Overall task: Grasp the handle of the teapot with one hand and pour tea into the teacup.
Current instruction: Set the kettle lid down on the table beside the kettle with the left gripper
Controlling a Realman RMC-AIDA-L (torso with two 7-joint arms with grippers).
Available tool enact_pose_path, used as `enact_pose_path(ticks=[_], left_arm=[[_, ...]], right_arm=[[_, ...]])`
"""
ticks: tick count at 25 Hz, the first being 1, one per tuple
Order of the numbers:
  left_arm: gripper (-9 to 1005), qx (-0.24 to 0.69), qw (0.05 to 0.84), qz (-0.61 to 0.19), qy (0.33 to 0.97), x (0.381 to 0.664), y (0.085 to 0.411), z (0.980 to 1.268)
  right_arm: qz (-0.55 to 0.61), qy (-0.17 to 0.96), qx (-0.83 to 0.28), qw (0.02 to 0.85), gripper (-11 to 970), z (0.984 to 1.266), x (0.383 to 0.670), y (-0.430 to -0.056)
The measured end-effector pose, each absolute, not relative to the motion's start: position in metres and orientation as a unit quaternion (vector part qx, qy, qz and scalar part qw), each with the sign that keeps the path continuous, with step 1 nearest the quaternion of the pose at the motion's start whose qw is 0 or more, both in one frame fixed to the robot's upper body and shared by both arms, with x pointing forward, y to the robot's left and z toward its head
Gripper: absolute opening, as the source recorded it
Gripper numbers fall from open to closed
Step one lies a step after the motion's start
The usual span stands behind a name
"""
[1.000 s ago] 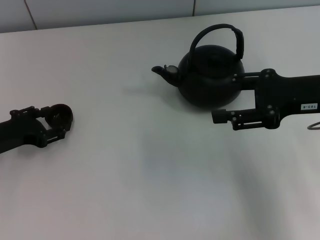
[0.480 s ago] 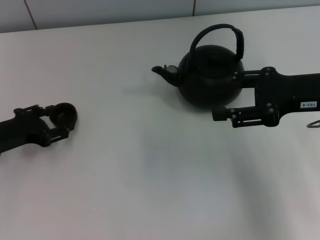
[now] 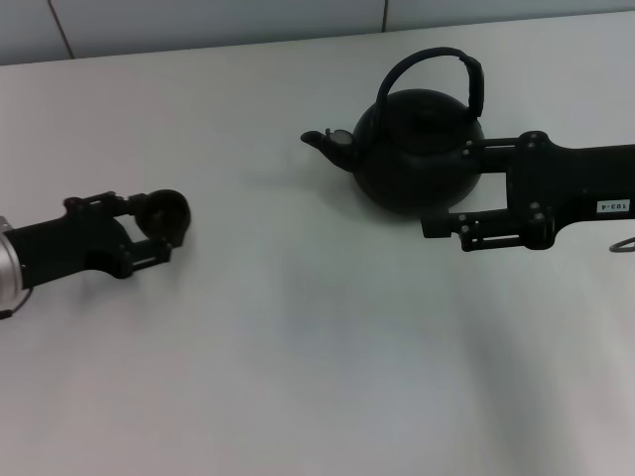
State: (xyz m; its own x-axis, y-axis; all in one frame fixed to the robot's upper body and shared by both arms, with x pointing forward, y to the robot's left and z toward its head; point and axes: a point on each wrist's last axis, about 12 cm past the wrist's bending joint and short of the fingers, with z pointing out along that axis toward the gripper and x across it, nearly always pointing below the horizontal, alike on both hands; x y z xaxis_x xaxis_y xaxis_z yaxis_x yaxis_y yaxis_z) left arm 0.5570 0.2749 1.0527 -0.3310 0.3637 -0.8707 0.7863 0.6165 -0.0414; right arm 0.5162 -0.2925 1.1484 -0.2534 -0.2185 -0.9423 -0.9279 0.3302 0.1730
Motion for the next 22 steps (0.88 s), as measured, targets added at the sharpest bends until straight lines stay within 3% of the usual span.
enact_pose_path(ticks=[22], left_arm=[[677,0.409,0.415,-0.274,0.765,0.549,0.243,1.043]], right_arm=[[0.402,0.688,-0.414,0.440,716,1.147,0.515,-0.293]])
